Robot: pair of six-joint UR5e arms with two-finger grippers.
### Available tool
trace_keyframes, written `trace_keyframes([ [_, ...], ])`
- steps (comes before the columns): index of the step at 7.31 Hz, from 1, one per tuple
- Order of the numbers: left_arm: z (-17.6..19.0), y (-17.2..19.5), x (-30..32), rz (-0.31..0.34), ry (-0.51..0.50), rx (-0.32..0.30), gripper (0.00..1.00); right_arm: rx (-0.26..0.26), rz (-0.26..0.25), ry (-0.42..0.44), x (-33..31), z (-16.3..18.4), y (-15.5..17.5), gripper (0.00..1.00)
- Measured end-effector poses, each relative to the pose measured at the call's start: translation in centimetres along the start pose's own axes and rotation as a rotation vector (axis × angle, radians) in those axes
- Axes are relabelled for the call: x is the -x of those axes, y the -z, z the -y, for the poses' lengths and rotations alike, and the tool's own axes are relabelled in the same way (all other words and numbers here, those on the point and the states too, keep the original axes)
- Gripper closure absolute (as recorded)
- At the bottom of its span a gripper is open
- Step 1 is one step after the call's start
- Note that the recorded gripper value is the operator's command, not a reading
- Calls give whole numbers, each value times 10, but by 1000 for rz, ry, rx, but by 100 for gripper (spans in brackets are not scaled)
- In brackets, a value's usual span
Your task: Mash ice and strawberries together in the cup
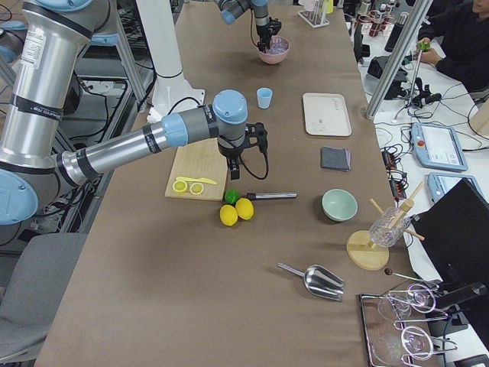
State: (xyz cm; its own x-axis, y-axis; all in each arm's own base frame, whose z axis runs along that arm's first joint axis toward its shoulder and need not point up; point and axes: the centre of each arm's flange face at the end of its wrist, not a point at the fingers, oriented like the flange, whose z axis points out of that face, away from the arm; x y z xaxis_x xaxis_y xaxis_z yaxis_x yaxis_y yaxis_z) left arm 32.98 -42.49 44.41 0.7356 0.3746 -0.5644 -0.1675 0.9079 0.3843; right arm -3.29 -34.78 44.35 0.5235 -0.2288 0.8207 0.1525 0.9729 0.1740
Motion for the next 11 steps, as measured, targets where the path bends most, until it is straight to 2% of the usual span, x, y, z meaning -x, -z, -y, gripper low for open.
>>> trace_keyframes([
  [2,0,-8,1,5,4,11,42,0,1,-2,0,-1,0,0],
  [3,0,-10,2,7,5,14,62,0,1,-2,0,-2,1,0],
  [4,0,-12,3,10,6,16,96,-1,1,-2,0,-2,1,0],
  [5,0,-13,3,11,6,16,100,-2,1,-3,0,-3,2,0],
  [8,0,-5,1,-7,3,22,100,-3,2,-9,0,-7,4,0],
  [11,9,32,5,-25,-15,49,100,-1,6,-12,-1,-9,3,0],
])
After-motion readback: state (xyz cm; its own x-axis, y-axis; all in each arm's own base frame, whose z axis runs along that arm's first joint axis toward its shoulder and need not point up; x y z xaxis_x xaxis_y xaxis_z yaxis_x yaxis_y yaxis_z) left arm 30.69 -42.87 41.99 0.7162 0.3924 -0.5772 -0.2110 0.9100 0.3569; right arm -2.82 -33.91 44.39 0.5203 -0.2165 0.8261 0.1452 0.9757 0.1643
